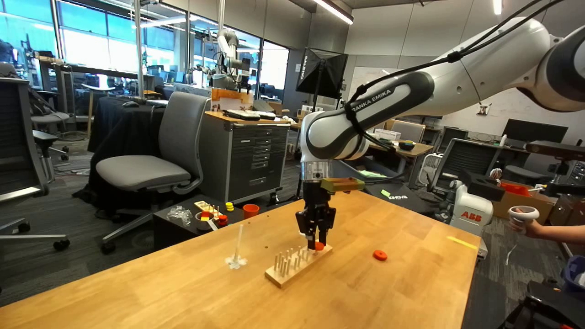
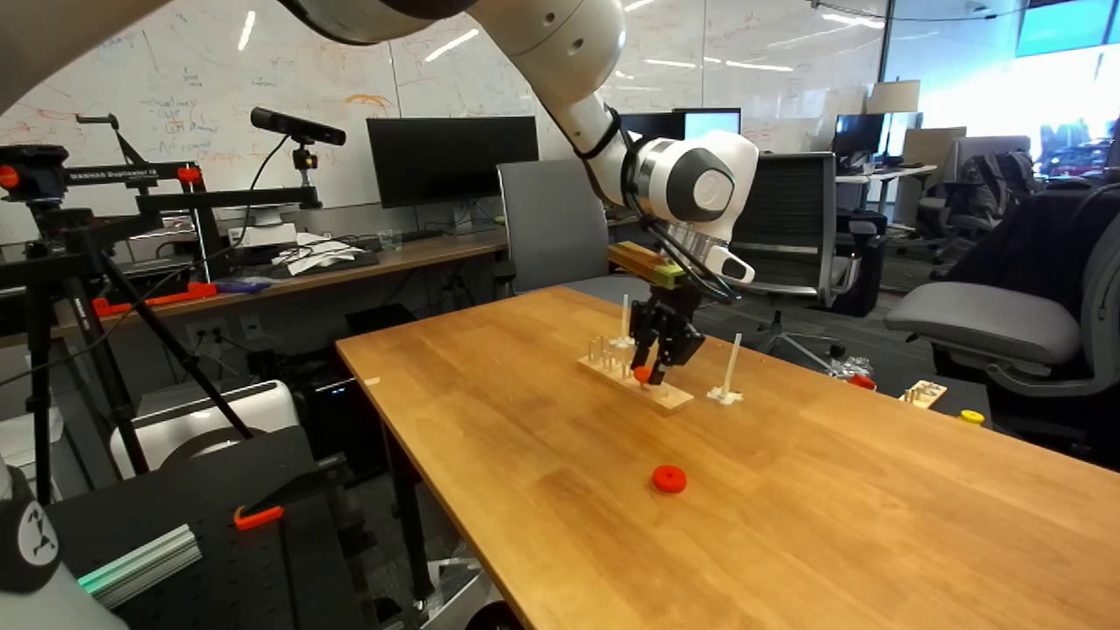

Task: Pick up the orange ring on the left and place it on the wooden stand

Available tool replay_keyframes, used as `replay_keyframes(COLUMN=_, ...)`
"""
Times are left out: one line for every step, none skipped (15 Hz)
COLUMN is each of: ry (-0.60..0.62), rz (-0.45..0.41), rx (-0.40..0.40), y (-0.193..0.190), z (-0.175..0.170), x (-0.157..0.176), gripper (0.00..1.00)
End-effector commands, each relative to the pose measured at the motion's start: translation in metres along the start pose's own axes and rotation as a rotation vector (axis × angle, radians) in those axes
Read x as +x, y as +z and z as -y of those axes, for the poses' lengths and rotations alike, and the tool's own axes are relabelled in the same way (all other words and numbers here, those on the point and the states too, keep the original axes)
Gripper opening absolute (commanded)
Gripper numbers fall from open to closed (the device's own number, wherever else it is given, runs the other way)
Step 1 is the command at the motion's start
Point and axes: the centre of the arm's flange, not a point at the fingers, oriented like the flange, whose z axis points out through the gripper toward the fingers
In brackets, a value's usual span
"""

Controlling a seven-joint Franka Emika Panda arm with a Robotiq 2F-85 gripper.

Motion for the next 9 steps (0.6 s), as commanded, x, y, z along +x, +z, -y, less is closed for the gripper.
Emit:
replay_keyframes(ry=0.012, rz=0.011, rx=0.014, y=-0.0042, z=0.0087, x=0.0063, gripper=0.17)
replay_keyframes(ry=0.012, rz=0.010, rx=0.013, y=-0.0038, z=0.0097, x=0.0057, gripper=0.17)
replay_keyframes(ry=0.012, rz=0.010, rx=0.012, y=-0.0034, z=0.0104, x=0.0053, gripper=0.17)
replay_keyframes(ry=0.012, rz=0.010, rx=0.011, y=-0.0029, z=0.0110, x=0.0051, gripper=0.17)
replay_keyframes(ry=0.012, rz=0.011, rx=0.011, y=-0.0024, z=0.0114, x=0.0053, gripper=0.17)
replay_keyframes(ry=0.014, rz=0.013, rx=0.011, y=-0.0015, z=0.0115, x=0.0059, gripper=0.17)
replay_keyframes(ry=0.015, rz=0.015, rx=0.010, y=-0.0008, z=0.0116, x=0.0066, gripper=0.17)
replay_keyframes(ry=0.017, rz=0.017, rx=0.010, y=0.0001, z=0.0115, x=0.0073, gripper=0.17)
replay_keyframes(ry=0.019, rz=0.019, rx=0.008, y=0.0017, z=0.0115, x=0.0080, gripper=0.17)
